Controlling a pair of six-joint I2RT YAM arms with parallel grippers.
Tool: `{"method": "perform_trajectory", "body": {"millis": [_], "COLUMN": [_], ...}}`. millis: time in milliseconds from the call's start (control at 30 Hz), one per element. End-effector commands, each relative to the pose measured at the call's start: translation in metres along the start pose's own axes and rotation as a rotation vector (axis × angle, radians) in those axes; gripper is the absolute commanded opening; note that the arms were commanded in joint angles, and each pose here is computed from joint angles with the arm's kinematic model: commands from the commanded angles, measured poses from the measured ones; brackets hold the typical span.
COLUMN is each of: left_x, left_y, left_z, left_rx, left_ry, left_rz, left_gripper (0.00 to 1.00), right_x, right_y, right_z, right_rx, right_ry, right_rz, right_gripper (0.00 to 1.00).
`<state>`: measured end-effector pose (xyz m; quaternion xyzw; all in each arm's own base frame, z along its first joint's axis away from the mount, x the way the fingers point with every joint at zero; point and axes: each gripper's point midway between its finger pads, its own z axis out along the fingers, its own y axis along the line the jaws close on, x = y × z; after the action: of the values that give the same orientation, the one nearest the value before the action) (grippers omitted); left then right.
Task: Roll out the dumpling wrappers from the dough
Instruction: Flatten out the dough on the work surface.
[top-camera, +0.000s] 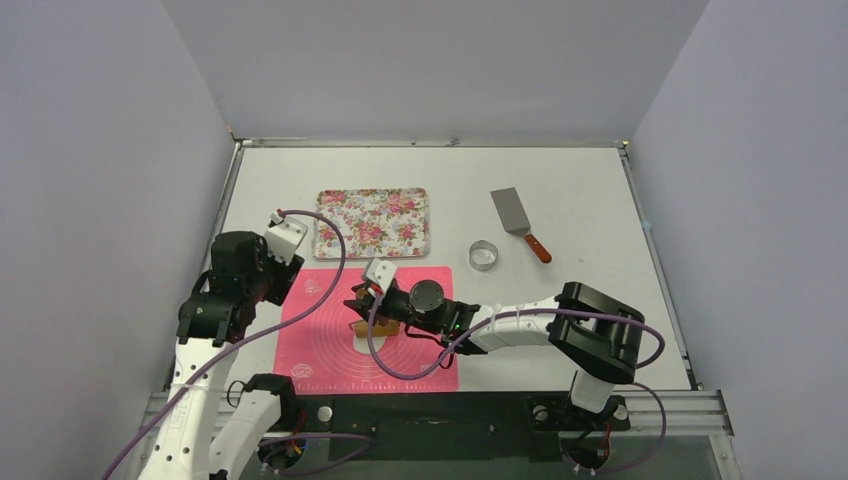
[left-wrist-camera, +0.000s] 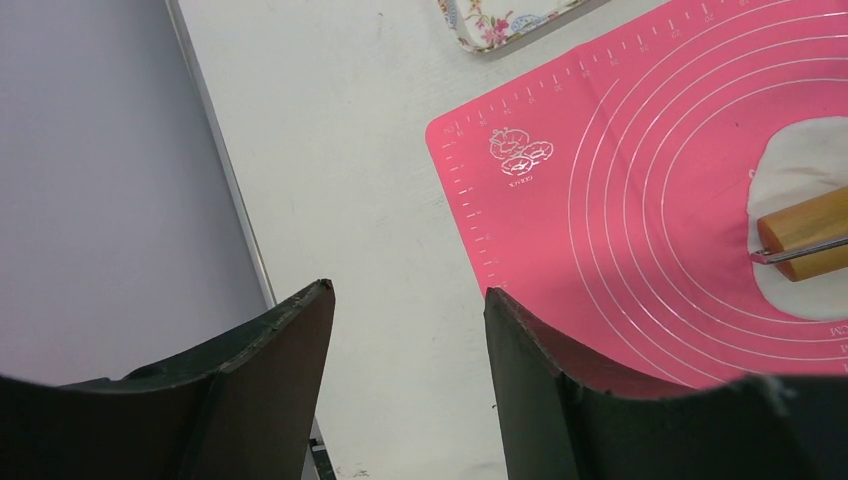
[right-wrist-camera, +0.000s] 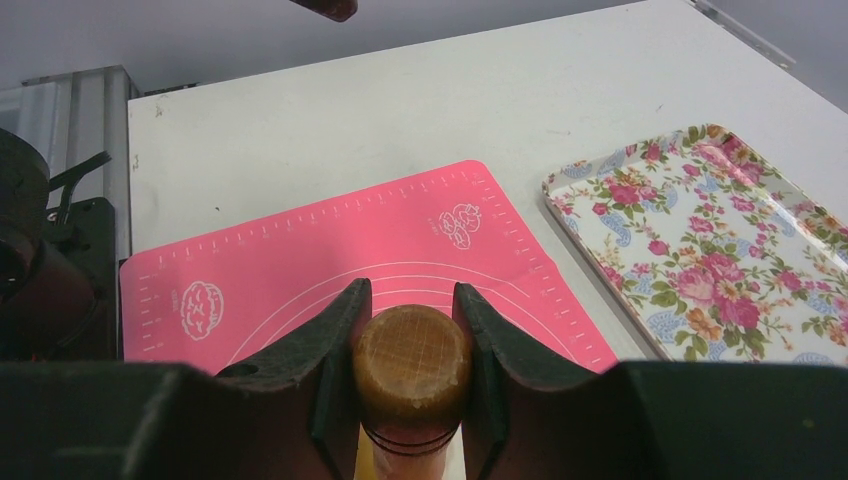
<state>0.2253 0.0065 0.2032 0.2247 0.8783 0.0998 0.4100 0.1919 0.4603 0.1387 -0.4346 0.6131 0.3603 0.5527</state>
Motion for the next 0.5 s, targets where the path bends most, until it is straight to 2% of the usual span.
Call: {"method": "perform_trajectory", "body": {"millis": [0,167,333,467], "left_x": [-0.019,-0.02,-0.024,-0.02], "left_y": [0.005,0.003,0.0,-0.007], "left_z": [-0.01,-0.009,-0.009,-0.006], "left_rx": [-0.004,0.007,0.034,0.071], "left_ry": [-0.069,-0.071,-0.081,-0.065], "left_rz": [-0.015,-0.01,-0.008,0.006], "left_gripper": [0.55,0.55,0.55,0.55], "right_x": [0.21,0.201,0.139,0.1], "right_y": [0.016,0.014,0.033,0.053], "right_z": [-0.1,-0.092,-0.059,-0.064], "right_rx": [-0.059,-0.051,-0.141,-0.232], "right_ry": [0.755,0.721,0.55,0.445], "right_rz": [-0.019,-0.016,0.022,0.027], "right_gripper": [0.0,0.0,0.0,0.0]}}
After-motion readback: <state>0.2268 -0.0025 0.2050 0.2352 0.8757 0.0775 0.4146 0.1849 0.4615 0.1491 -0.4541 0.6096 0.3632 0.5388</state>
